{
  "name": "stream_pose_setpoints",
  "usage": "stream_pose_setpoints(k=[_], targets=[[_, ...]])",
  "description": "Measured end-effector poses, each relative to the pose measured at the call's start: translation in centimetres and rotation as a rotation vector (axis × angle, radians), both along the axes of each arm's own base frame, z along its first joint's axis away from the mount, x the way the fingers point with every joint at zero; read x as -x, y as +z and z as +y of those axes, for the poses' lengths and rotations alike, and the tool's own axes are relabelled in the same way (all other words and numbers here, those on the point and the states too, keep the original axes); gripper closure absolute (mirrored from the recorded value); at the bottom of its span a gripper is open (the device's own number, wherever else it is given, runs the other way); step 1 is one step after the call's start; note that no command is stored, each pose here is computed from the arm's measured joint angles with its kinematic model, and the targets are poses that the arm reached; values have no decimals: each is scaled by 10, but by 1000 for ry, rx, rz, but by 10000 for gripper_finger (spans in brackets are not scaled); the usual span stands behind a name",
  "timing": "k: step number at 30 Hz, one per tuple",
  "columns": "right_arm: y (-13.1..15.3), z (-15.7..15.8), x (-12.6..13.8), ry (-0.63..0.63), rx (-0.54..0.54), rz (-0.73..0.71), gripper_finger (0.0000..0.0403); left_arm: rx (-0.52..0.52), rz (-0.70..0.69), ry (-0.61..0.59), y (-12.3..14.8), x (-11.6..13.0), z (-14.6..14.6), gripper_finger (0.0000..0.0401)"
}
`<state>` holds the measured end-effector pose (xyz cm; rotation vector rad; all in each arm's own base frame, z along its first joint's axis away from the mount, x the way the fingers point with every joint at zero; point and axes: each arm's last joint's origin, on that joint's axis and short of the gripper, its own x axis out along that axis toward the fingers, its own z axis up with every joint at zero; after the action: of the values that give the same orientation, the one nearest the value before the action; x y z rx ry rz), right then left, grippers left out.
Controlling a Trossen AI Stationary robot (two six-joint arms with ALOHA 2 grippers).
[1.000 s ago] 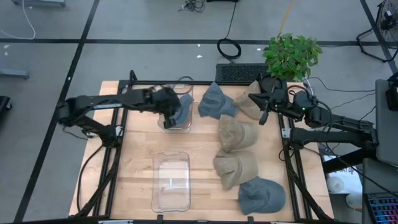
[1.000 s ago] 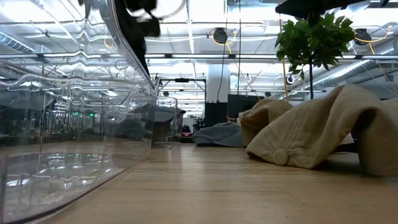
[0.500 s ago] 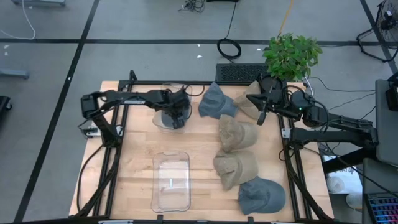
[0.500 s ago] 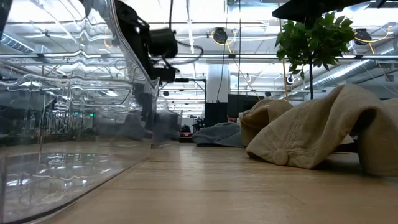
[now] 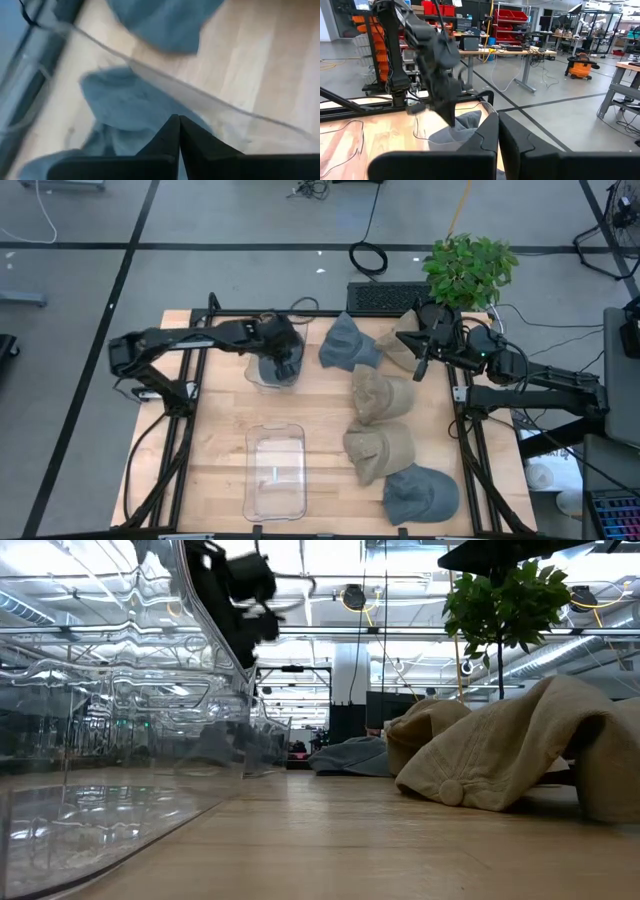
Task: Stack caps by color
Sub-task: Stack the top blue cap on the blue cap in the top transparent bin
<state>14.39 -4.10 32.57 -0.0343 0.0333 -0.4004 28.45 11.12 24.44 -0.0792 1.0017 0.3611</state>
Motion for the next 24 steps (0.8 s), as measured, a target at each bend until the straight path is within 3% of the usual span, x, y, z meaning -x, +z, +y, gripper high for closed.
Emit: stream_pose_setpoints(k=[14,20,24], targets=[[0,0,0,-1,-26,-11,403,-173,-441,-53,114,85,-38,380],[0,0,0,-1,-24,-11,403,-199,-581,-80,138,118,-55,380],[0,0,0,0,-23,-10,403,-180,-618,-216,140,130,-65,380]])
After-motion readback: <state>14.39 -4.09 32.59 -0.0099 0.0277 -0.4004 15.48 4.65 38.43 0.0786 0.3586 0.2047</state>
